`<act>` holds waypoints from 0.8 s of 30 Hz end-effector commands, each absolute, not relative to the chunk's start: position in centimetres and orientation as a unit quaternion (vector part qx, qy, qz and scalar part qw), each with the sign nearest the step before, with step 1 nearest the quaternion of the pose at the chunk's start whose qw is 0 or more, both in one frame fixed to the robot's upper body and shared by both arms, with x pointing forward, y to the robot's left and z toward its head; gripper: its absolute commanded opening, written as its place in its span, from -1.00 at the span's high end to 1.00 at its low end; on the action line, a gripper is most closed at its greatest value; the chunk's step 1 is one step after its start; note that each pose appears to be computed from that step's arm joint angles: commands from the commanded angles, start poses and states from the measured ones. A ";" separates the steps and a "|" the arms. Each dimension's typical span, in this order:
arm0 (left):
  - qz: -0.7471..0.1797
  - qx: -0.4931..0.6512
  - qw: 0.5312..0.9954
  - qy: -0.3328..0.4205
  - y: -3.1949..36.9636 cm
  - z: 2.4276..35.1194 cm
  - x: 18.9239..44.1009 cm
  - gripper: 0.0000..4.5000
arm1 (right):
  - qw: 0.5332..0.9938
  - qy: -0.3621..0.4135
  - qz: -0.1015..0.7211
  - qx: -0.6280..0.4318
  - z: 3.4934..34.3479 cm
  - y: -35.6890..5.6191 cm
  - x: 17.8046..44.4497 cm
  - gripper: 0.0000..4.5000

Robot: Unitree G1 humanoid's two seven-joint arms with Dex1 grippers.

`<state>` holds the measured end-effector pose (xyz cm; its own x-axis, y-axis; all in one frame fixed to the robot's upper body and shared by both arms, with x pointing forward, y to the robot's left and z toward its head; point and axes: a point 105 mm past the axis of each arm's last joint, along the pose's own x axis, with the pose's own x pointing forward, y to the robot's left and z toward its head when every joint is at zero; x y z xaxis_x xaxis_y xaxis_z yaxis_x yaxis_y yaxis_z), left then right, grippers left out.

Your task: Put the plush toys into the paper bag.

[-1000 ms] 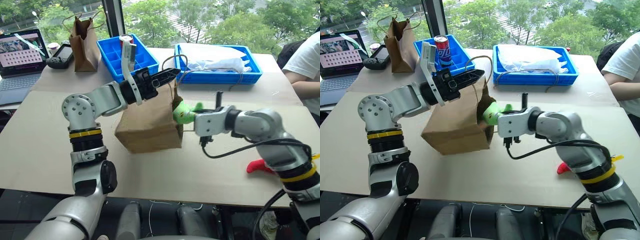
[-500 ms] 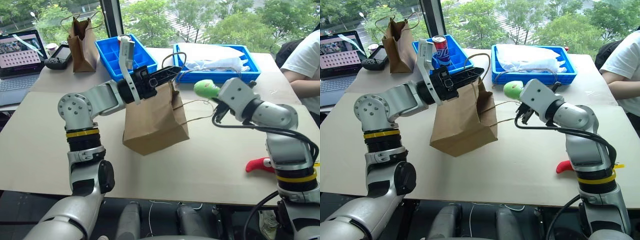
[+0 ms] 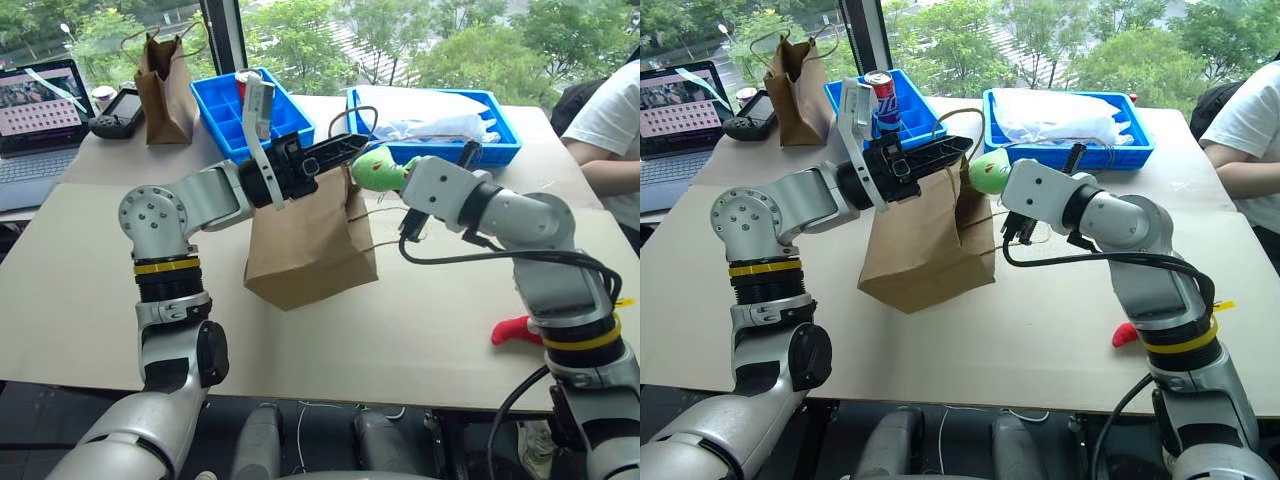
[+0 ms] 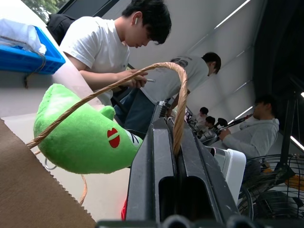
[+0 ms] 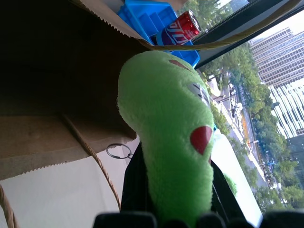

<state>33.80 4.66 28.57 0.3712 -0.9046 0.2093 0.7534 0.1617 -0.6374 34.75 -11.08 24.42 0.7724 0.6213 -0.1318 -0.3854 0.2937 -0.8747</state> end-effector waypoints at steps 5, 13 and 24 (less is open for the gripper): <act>-0.565 -0.337 0.749 0.082 4.8 30.1 33.1 1.00 | 0.736 -0.130 0.371 -0.551 21.3 -8.1 33.7 1.00; -0.565 -0.339 0.748 0.082 4.8 30.0 33.1 1.00 | 0.686 -0.184 0.429 -0.558 21.1 -4.6 32.0 1.00; -0.570 -0.339 0.743 0.090 4.1 29.6 33.1 1.00 | 0.634 -0.230 0.516 -0.528 19.8 -0.9 29.9 0.49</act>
<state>33.68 4.39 28.47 0.3616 -0.9079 0.2121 0.7528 0.1501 -0.6409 30.12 -0.89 18.75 0.3617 0.8827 -0.3000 -0.4334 -0.1257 -0.8924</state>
